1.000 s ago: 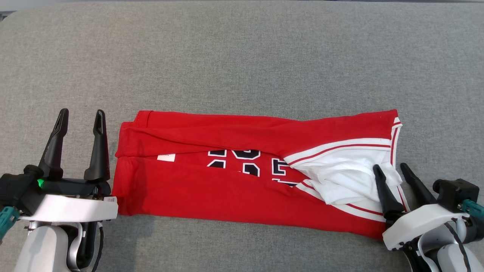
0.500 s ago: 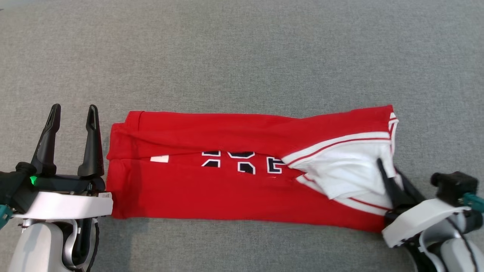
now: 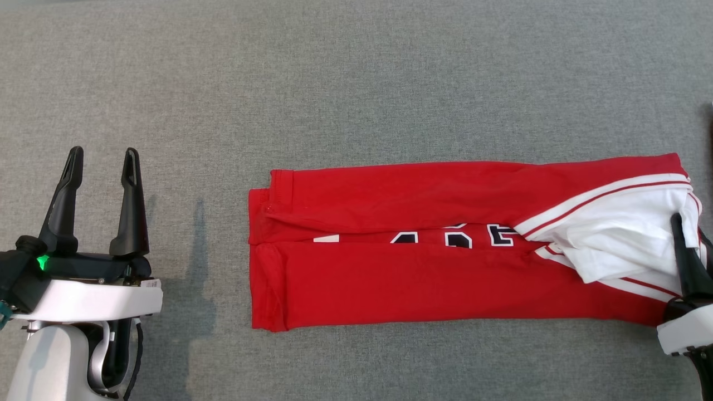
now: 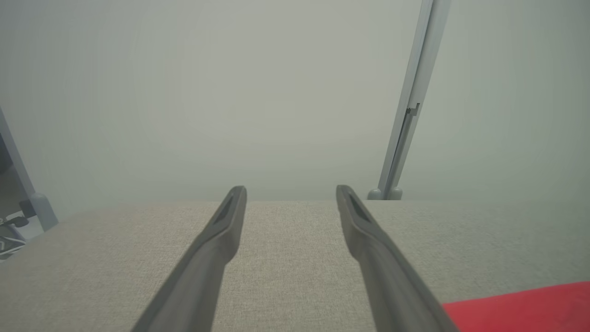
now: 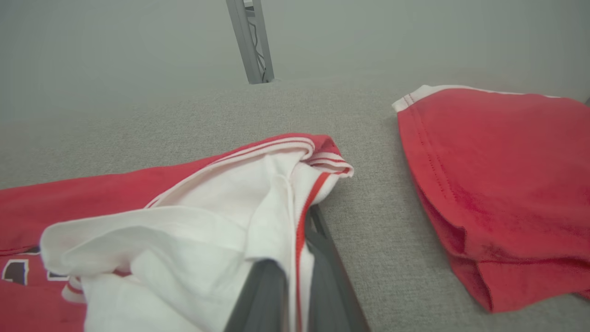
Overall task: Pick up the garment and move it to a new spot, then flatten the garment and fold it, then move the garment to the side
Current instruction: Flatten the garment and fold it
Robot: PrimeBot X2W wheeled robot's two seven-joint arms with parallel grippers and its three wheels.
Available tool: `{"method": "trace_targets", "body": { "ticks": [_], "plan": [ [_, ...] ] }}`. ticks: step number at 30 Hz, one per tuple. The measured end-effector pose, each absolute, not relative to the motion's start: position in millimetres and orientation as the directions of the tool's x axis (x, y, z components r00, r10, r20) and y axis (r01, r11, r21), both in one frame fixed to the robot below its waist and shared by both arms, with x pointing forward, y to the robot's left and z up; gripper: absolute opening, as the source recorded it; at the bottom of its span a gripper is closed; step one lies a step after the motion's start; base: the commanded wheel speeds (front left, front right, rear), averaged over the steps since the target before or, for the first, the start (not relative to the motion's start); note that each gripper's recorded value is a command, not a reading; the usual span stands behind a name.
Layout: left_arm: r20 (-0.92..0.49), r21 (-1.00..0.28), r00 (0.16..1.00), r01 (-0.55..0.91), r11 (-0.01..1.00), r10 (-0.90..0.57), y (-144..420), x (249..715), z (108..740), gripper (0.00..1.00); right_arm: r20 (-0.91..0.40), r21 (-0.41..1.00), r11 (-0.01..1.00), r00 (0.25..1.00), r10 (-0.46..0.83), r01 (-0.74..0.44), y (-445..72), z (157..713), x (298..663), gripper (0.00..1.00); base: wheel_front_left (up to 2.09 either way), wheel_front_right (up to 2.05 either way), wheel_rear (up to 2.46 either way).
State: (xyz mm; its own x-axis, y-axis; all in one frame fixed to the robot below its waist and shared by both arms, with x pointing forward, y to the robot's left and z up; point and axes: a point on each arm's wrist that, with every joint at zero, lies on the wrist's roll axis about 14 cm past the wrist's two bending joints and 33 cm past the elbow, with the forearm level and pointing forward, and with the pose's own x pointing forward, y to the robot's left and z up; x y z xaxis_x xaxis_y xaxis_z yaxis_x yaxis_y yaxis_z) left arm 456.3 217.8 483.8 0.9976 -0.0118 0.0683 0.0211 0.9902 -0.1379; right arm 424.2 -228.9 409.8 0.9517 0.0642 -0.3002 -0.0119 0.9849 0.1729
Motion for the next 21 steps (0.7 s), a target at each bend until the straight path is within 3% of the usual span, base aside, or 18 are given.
{"method": "trace_targets", "body": {
  "ticks": [3, 11, 21],
  "plan": [
    [0.072, -0.139, 0.997, 0.027, 0.990, -0.017, 216, 457, 485, 1.00, -0.270, 0.175, 0.984, 0.960, 0.080, -0.032, -224, 420, 429, 0.00, 0.00, 0.00, 0.00],
    [0.084, -0.137, 0.996, 0.033, 0.990, -0.022, 216, 457, 490, 1.00, -0.046, 0.147, 0.956, 0.964, 0.263, -0.254, -158, 493, 453, 0.00, 0.00, 0.00, 0.00],
    [0.087, -0.130, 0.996, 0.024, 0.991, -0.012, 220, 452, 494, 1.00, 0.055, 0.308, 0.776, 0.824, 0.563, -0.551, -15, 528, 445, 0.00, 0.00, 0.00, 0.00]
  ]
}}
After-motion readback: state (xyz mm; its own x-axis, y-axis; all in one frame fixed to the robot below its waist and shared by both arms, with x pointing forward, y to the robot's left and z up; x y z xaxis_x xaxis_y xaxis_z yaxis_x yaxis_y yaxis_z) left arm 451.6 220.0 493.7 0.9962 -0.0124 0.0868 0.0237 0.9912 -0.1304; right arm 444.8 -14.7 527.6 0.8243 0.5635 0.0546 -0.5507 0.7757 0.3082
